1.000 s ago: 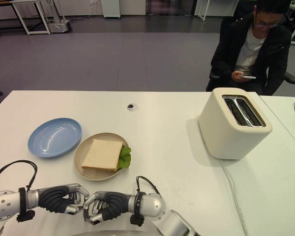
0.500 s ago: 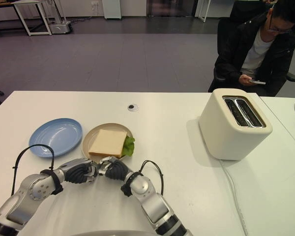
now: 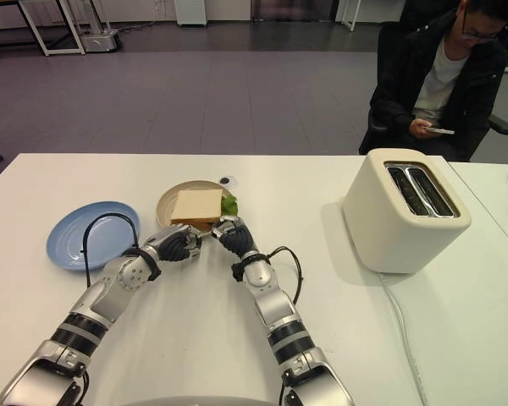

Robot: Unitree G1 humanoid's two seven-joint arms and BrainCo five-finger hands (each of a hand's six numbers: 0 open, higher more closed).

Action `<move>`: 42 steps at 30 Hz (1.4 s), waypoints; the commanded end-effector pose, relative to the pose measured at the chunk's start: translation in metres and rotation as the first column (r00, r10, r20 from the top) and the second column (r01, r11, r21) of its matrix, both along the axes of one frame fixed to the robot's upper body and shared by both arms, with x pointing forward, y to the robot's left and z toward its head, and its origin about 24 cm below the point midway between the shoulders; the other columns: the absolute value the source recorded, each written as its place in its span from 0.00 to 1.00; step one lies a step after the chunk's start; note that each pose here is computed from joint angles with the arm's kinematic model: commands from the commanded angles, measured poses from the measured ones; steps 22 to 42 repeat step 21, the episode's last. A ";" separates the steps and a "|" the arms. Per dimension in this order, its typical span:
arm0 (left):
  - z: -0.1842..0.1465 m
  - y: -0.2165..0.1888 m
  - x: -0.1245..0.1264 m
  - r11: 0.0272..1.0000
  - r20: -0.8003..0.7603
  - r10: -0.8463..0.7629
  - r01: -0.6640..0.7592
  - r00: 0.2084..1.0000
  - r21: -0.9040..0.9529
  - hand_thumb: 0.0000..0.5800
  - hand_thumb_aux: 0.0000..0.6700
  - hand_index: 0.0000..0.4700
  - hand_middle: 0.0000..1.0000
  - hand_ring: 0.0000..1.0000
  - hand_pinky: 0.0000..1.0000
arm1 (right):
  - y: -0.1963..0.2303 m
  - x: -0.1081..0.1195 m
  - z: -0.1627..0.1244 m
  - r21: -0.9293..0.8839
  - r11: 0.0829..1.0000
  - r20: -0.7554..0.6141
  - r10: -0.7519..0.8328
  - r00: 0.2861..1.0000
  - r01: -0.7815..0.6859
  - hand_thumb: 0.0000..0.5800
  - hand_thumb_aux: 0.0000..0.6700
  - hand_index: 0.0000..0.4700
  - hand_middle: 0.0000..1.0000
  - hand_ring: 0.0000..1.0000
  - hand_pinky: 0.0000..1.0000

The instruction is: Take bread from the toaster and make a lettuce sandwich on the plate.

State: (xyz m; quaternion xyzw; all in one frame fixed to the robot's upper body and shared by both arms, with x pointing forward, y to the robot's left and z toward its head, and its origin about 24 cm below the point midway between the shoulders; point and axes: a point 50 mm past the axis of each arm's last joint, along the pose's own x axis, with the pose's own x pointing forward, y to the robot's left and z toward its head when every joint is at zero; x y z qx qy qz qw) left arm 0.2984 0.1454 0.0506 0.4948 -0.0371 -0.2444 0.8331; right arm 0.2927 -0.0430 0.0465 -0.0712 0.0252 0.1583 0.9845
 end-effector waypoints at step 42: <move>0.046 0.035 -0.094 0.454 -0.093 0.257 -0.206 0.962 -0.867 0.00 0.00 0.00 0.00 0.00 0.00 | -0.160 -0.112 0.017 0.130 0.953 0.240 -0.296 0.924 0.272 0.00 0.00 0.00 0.00 0.00 0.00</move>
